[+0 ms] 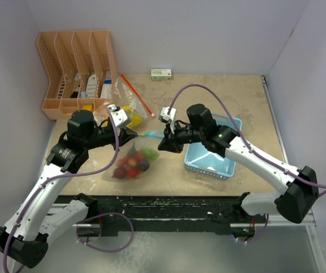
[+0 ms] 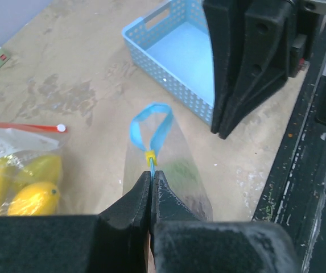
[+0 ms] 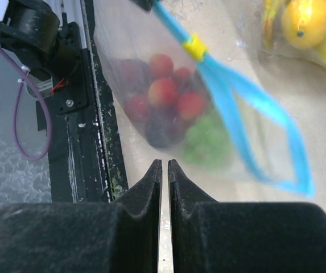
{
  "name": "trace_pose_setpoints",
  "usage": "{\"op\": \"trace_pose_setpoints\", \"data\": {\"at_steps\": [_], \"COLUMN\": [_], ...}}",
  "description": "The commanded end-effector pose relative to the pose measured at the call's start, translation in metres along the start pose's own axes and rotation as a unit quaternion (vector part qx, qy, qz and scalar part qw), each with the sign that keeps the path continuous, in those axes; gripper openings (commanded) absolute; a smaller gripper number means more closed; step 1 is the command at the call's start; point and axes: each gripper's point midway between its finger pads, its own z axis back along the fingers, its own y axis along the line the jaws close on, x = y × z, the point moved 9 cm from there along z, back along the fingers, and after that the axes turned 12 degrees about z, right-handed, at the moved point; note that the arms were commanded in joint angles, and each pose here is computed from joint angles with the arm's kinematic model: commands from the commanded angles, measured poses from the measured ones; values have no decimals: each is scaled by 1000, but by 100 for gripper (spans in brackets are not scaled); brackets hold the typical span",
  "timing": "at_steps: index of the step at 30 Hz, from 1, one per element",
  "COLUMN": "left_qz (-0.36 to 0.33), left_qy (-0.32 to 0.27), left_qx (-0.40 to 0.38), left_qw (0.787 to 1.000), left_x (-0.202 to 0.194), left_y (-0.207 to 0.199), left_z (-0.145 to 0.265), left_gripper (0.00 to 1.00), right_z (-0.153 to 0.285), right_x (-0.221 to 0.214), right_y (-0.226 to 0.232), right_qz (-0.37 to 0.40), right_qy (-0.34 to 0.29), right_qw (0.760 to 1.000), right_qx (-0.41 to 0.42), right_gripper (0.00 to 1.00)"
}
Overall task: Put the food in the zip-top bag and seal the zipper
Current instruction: Zip the zipper food storage bag at the center of the board.
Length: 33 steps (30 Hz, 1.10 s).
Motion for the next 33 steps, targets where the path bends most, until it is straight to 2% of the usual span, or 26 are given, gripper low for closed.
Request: {"op": "trace_pose_setpoints", "data": {"at_steps": [1,4,5,8,9,10,14,19,23,29,33], "left_qz": [-23,-28,-28,-28,-29,-30,-31,-35,-37,-41,-40], "left_qy": [-53,-58,-58,-55,-55,-57,-60,-58,-52,-49,-47], "left_qx": [47,10,-3,-26,-30,-34,-51,-79,-93,-90,-90], "left_qw": [997,998,998,998,998,997,996,995,994,994,994], "left_x": [24,27,26,25,24,24,25,25,23,20,20], "left_y": [3,-2,-4,-7,-8,-9,-14,-20,-22,-22,-22], "left_z": [9,8,7,5,6,6,8,9,10,11,12], "left_gripper": [0,0,0,0,0,0,0,0,0,0,0], "right_z": [2,2,4,11,14,16,14,-4,-9,-9,-9], "right_x": [-9,-6,-2,20,30,38,57,66,68,58,51], "right_y": [-2,-2,-3,-7,-7,-9,-16,-10,-9,-12,-18], "right_qz": [-16,-10,-2,36,51,67,120,159,181,180,171], "right_qy": [23,18,9,-40,-63,-80,-120,-137,-152,-153,-152], "right_qw": [999,1000,1000,997,995,992,983,975,965,957,958], "right_qx": [-26,-24,-26,-54,-60,-67,-68,65,115,169,175], "right_gripper": [9,11,15,43,49,52,52,51,49,45,44]}}
